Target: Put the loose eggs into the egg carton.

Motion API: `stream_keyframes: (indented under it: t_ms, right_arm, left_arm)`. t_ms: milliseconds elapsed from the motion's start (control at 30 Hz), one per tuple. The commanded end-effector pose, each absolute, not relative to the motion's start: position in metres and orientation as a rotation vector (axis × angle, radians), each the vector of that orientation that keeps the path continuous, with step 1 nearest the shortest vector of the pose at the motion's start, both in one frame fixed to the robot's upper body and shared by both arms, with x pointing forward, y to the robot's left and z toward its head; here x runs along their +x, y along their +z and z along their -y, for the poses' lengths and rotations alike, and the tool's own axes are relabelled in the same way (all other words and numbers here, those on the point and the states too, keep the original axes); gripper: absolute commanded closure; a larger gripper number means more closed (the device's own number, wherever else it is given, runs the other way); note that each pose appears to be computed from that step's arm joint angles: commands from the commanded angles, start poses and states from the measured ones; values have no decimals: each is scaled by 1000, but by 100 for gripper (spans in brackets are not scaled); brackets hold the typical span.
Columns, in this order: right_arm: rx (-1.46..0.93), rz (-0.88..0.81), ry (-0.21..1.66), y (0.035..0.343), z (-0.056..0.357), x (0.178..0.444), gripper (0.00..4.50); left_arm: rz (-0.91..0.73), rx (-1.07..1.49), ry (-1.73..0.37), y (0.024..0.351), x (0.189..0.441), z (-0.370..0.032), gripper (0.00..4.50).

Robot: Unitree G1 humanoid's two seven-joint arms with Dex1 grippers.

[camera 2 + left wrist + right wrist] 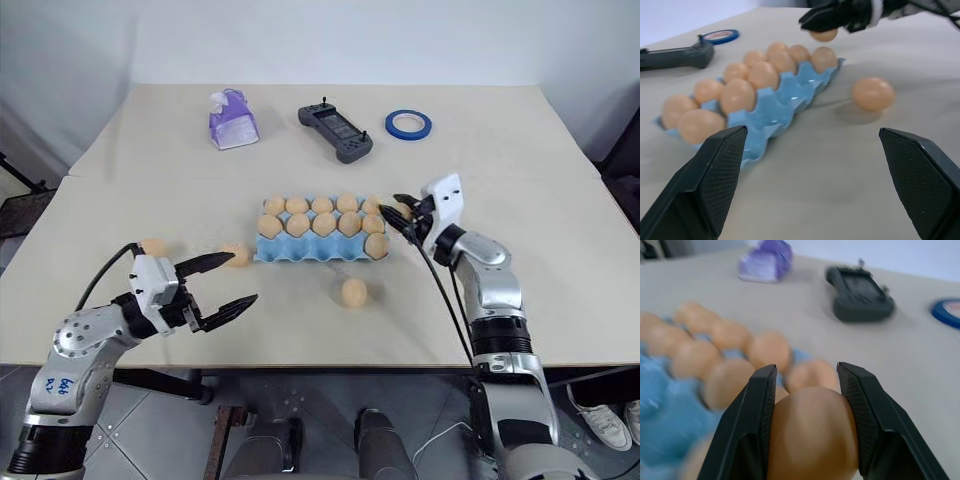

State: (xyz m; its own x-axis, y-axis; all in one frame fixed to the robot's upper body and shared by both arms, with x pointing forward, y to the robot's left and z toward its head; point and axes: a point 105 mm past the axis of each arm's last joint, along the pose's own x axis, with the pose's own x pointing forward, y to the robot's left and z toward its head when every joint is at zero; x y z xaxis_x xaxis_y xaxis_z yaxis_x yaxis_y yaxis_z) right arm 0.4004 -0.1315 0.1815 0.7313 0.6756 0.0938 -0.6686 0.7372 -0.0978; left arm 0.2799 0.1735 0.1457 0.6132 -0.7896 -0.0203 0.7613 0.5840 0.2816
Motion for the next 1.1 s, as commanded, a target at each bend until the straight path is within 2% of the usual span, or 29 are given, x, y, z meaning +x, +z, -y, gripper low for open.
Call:
stream_keyframes:
  t_ms: [33, 233, 400, 500, 533, 700, 800, 867, 933, 1000, 1100]
  right_arm:
    - [-52, 154, 843, 190, 93, 388, 281]
    - [-120, 130, 857, 164, 69, 386, 281]
    - [-91, 167, 855, 174, 73, 387, 126]
    - [-84, 222, 910, 190, 80, 371, 17]
    - [-83, 237, 931, 194, 84, 364, 3]
    - [-121, 224, 935, 185, 120, 335, 3]
    - [-162, 220, 1021, 177, 144, 297, 3]
    - [-203, 133, 1090, 159, 155, 274, 3]
    - [-212, 49, 1082, 139, 170, 260, 3]
    - [-222, 14, 1032, 126, 183, 256, 3]
    - [-230, 25, 971, 122, 191, 260, 3]
  left_arm:
    - [118, 276, -848, 148, 280, -188, 0]
    - [103, 264, -797, 142, 281, -201, 0]
    - [102, 271, -797, 144, 278, -201, 0]
    - [106, 271, -800, 146, 277, -200, 0]
    - [106, 272, -805, 146, 277, -199, 0]
    - [104, 268, -817, 146, 276, -197, 0]
    - [97, 269, -835, 145, 275, -195, 0]
    - [94, 269, -855, 144, 274, -194, 0]
    - [75, 280, -899, 140, 271, -192, 0]
    - [44, 298, -950, 135, 267, -189, 0]
    - [33, 301, -969, 131, 267, -191, 0]
